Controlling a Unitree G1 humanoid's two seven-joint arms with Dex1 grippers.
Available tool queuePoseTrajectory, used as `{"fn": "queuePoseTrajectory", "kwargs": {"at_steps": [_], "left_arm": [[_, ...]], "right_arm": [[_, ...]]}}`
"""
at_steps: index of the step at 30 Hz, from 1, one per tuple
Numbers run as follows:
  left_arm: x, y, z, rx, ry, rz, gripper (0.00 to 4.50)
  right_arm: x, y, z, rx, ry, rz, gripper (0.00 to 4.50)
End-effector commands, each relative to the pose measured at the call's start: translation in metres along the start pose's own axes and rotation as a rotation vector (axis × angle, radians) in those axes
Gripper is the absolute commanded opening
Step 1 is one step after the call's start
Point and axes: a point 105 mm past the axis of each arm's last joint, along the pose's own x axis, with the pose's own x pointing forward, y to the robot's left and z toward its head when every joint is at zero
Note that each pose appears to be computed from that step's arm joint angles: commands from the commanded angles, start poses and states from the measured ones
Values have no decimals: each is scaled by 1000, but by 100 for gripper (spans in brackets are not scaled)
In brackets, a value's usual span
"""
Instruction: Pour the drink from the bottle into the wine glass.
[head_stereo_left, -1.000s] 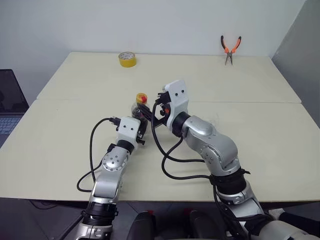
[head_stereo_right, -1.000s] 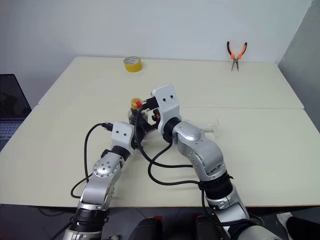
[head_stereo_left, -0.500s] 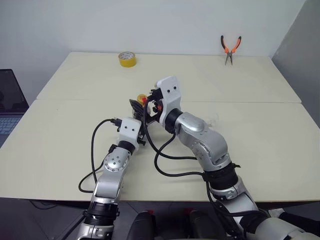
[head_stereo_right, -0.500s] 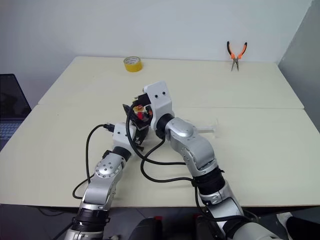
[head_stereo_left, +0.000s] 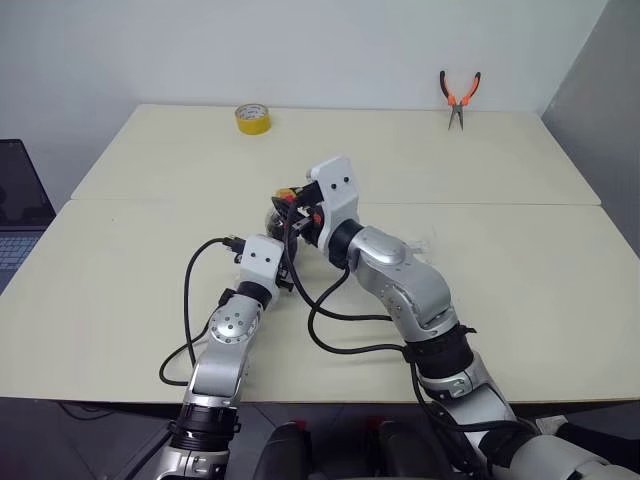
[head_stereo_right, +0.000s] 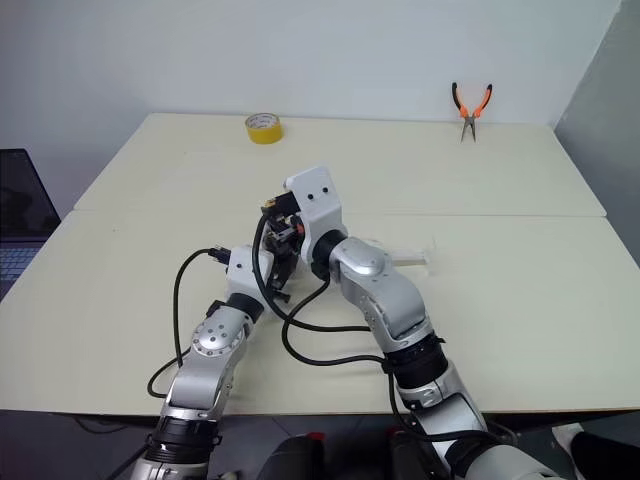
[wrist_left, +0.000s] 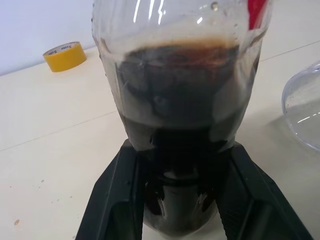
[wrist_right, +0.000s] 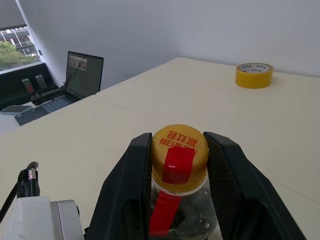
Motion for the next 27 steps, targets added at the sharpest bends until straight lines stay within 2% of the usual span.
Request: {"fn": "queuePoseTrajectory", "kwargs": {"at_steps": [1, 8, 16, 22, 23, 27], "left_arm": [[-2, 6, 18, 13, -70, 20, 136], [-4, 10, 19, 18, -66, 27, 111], [-5, 9, 19, 12, -65, 24, 103], [-5, 8, 18, 11, -64, 20, 97], [-5, 8, 18, 10, -64, 20, 95], [-5, 6, 19, 5, -66, 20, 94]], "right_arm": [[-4, 8, 18, 2, -102, 132, 125], [-1, -22, 21, -94, -114, 206, 125], [-2, -17, 13, -229, -100, 373, 125], [-2, -18, 14, -231, -109, 389, 125], [-2, -17, 15, -208, -114, 380, 198], [-9, -14, 14, -135, -118, 333, 330]]}}
